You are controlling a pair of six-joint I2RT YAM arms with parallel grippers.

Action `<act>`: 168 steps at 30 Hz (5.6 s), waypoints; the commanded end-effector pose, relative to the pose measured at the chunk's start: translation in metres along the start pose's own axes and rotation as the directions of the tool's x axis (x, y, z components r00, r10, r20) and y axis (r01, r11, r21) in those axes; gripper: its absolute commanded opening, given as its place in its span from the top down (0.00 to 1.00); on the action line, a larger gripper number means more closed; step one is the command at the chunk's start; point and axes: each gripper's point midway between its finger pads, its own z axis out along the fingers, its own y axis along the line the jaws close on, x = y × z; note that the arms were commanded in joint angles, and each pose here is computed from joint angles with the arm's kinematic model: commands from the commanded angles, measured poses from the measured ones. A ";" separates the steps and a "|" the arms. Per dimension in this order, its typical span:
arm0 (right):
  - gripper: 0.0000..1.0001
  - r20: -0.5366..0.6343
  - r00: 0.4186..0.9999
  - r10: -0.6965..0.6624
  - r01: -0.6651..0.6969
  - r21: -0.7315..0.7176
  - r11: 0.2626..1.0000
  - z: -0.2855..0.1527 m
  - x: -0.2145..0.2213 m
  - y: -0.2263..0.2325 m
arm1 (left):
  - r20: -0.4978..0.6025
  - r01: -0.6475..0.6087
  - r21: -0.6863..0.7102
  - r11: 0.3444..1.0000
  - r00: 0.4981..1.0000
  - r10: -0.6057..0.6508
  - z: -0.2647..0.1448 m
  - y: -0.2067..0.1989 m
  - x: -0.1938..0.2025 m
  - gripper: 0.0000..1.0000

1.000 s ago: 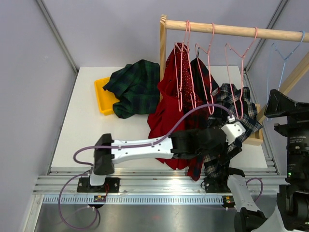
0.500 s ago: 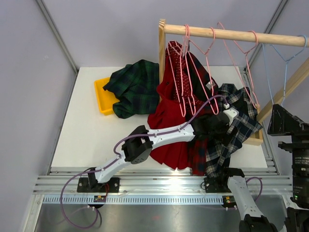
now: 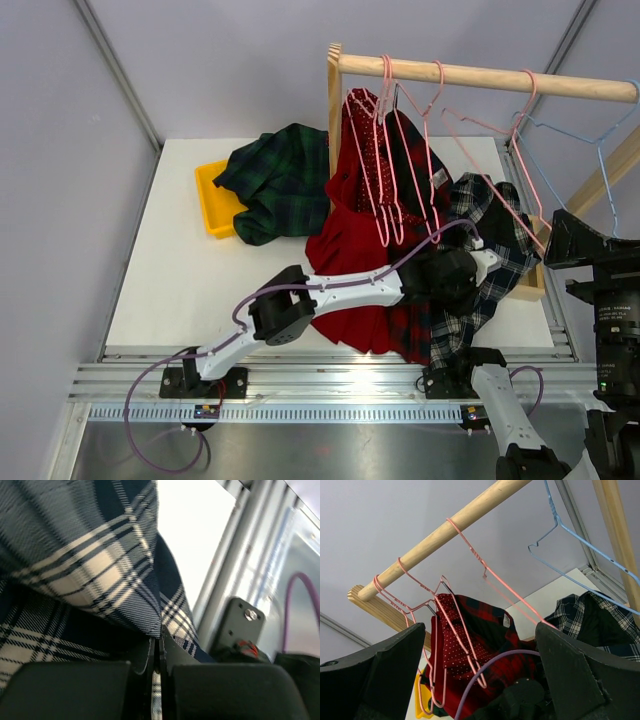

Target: Remove the skirt from the hanger

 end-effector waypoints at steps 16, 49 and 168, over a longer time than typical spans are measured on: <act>0.01 0.053 0.999 -0.007 0.006 0.002 1.000 0.000 -0.012 0.001 | 0.382 -0.315 -0.052 0.948 0.871 0.310 -0.320 -0.165 -0.115 1.00; 0.01 -0.070 0.996 -0.056 0.053 -0.034 0.998 0.063 0.023 0.007 | 0.429 0.473 -0.857 0.203 0.439 0.789 -0.776 0.090 -0.261 1.00; 1.00 -0.355 0.930 -0.095 -0.100 -0.493 0.864 0.074 0.067 0.126 | 0.606 -0.373 -0.037 0.927 0.730 0.317 -0.383 -0.173 -0.141 0.01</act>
